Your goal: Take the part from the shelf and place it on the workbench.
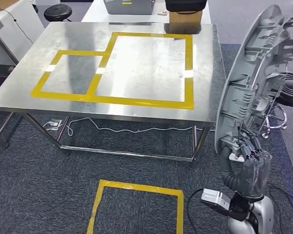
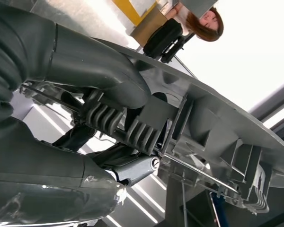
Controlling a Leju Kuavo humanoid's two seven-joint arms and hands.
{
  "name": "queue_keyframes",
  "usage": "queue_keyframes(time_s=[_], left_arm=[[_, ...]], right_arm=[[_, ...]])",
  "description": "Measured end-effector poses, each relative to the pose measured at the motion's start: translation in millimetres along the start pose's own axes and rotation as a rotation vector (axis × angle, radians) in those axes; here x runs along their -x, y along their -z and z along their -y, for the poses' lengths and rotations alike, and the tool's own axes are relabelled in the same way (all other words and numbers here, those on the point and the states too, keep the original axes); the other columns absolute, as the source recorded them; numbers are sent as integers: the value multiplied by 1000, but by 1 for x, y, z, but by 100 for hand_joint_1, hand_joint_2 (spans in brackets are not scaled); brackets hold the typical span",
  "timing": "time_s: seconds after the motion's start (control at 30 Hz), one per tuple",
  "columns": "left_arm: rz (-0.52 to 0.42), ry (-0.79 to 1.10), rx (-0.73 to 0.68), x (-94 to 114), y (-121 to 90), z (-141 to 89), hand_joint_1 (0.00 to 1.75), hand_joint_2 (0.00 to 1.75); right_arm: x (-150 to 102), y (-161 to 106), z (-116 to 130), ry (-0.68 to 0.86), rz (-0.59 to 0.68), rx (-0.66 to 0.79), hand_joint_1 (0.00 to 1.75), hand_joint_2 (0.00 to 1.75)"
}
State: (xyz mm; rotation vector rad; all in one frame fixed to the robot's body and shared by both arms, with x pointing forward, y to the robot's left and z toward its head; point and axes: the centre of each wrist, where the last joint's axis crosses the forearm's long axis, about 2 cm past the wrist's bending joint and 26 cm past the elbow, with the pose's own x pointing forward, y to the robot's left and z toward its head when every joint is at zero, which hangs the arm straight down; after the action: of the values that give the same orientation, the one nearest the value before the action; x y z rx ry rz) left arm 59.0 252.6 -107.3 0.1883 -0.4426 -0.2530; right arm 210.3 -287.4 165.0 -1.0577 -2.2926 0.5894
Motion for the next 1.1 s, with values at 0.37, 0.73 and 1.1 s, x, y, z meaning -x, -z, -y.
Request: queue_keyframes(time_s=[0.37, 0.73, 1.1], left_arm=[[-1, 0, -1, 0, 0, 0, 0, 175], [-2, -1, 3, 1, 0, 1, 0, 175], [-1, -3, 2, 0, 0, 0, 0, 175]], right_arm=[[0, 0, 0, 0, 2, 0, 175, 175], [0, 0, 0, 0, 2, 0, 175, 175], [0, 0, 0, -1, 3, -2, 175, 175]])
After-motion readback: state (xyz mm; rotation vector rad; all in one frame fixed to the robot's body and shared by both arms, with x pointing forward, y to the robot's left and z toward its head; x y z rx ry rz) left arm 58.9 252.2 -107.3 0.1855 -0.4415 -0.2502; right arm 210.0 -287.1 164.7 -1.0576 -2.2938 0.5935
